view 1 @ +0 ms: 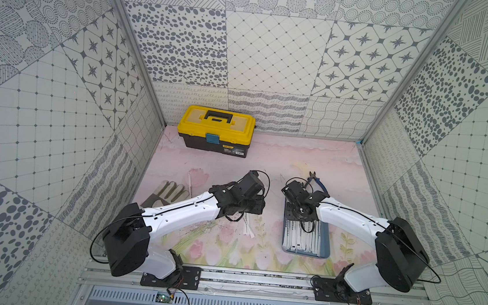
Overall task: Put the straws into the storage box
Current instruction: Place the straw in the storage box, then pick up the straw from the center of the board, then place the straw in the storage box.
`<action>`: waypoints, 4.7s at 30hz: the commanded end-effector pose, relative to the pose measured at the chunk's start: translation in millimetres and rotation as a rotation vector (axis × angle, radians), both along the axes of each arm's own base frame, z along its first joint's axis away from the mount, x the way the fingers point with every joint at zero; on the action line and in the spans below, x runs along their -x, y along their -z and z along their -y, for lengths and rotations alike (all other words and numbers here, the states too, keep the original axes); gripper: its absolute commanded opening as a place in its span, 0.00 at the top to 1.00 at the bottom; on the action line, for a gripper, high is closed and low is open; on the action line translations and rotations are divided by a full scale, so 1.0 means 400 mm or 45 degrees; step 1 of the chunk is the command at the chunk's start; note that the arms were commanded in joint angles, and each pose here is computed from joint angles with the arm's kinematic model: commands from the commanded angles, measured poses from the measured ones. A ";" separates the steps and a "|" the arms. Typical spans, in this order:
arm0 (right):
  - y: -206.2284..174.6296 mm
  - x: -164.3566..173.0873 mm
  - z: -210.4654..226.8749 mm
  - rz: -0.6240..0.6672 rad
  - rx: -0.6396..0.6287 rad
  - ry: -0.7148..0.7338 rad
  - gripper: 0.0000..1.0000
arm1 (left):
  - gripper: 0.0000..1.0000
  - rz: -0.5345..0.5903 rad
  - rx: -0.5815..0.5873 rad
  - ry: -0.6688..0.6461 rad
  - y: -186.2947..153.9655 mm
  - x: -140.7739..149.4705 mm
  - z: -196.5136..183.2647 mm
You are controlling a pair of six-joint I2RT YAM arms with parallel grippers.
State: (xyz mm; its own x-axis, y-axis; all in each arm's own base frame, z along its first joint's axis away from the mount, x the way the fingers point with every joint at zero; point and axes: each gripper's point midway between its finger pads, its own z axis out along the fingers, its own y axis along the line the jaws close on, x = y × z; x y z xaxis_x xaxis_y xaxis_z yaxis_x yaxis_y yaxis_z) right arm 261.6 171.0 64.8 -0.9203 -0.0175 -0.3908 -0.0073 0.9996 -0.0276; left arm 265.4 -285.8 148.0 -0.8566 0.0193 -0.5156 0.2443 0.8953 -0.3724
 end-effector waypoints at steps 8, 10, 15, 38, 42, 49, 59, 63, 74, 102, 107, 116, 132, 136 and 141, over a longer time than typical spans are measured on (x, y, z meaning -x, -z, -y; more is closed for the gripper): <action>-0.117 -0.023 -0.200 0.191 -0.180 -0.133 0.62 | 0.52 0.042 -0.197 -0.176 -0.037 -0.035 -0.202; -0.114 -0.022 -0.233 0.184 -0.189 -0.168 0.61 | 0.52 0.057 -0.211 -0.217 -0.041 -0.039 -0.241; -0.100 -0.027 -0.290 0.163 -0.192 -0.219 0.60 | 0.51 0.096 -0.252 -0.298 -0.044 -0.046 -0.318; -0.045 0.001 -0.381 0.055 -0.149 -0.375 0.75 | 0.50 -0.074 -0.173 -0.641 0.072 -0.041 -0.500; -0.021 -0.004 -0.428 0.002 -0.154 -0.406 0.68 | 0.50 -0.092 -0.160 -0.653 0.083 -0.037 -0.504; 0.001 0.012 -0.515 -0.033 -0.197 -0.445 0.72 | 0.50 -0.075 -0.121 -0.648 0.081 -0.034 -0.504; 0.057 0.020 -0.558 -0.107 -0.162 -0.494 0.72 | 0.50 -0.097 -0.070 -0.630 0.096 -0.034 -0.487; 0.084 0.016 -0.553 -0.130 -0.112 -0.475 0.73 | 0.50 -0.094 -0.069 -0.625 0.091 -0.036 -0.486; 0.064 0.012 -0.573 -0.105 -0.151 -0.506 0.88 | 0.50 -0.064 -0.078 -0.612 0.068 -0.047 -0.486; -0.202 0.001 -0.075 0.100 -0.451 -0.075 0.96 | 0.51 0.188 0.047 -0.149 -0.104 -0.063 -0.113; -0.151 0.008 0.118 0.055 -0.348 0.123 0.96 | 0.51 0.156 0.060 -0.044 -0.067 -0.053 -0.016; -0.060 0.003 0.160 -0.020 -0.206 0.112 0.96 | 0.50 0.124 0.045 0.002 -0.030 -0.045 0.013; 0.050 -0.045 0.081 -0.105 -0.201 0.100 0.96 | 0.50 0.084 0.016 0.011 0.015 -0.032 0.006; 0.076 0.002 0.103 -0.168 -0.171 0.114 0.96 | 0.50 0.084 0.014 0.012 0.019 -0.032 0.005; 0.037 0.017 0.118 -0.142 -0.163 0.097 0.96 | 0.50 0.096 0.007 0.018 0.016 -0.035 0.005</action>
